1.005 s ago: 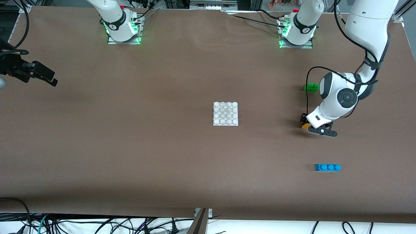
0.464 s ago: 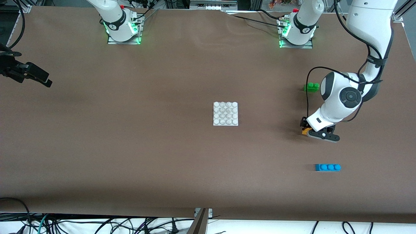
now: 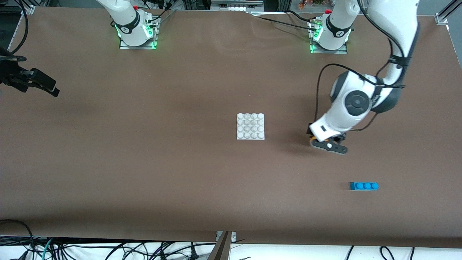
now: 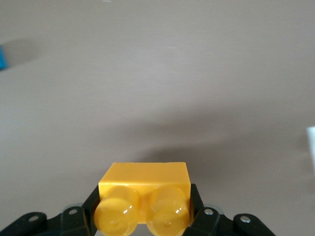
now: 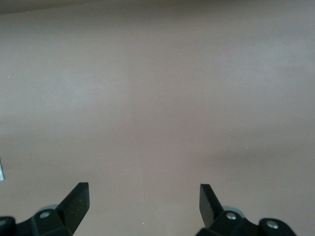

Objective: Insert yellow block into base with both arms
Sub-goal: 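Carry the yellow block over the white base with the left gripper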

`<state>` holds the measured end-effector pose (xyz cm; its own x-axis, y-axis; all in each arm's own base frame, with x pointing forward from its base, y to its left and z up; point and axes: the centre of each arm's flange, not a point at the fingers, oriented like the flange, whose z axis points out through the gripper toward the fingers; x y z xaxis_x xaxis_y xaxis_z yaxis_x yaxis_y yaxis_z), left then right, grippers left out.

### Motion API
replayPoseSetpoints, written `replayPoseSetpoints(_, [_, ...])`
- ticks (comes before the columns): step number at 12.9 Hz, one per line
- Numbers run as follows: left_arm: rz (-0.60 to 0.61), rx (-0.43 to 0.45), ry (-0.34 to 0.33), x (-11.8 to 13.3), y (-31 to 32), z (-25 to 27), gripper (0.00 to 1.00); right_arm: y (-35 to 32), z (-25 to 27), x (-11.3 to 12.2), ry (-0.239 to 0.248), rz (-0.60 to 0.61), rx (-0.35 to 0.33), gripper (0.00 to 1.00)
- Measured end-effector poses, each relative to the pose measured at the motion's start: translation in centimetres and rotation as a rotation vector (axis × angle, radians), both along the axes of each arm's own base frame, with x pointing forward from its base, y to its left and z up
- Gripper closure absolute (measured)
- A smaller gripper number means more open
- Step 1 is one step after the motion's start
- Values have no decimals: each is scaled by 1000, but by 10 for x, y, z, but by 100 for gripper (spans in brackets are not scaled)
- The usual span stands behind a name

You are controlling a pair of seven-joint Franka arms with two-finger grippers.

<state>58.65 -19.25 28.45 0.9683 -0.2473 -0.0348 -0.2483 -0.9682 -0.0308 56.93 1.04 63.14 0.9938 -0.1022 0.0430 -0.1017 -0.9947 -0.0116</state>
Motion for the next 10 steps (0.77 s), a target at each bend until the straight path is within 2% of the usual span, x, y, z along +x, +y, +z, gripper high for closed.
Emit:
replayPoseSetpoints(3, [-1,-12,5,-26,-69,-1,31,5,-2,1,4,77,-3,0])
replayPoseSetpoints(10, [56,-18,40,-77,-191,-34,31,5,-10,5,17,84,-3,1])
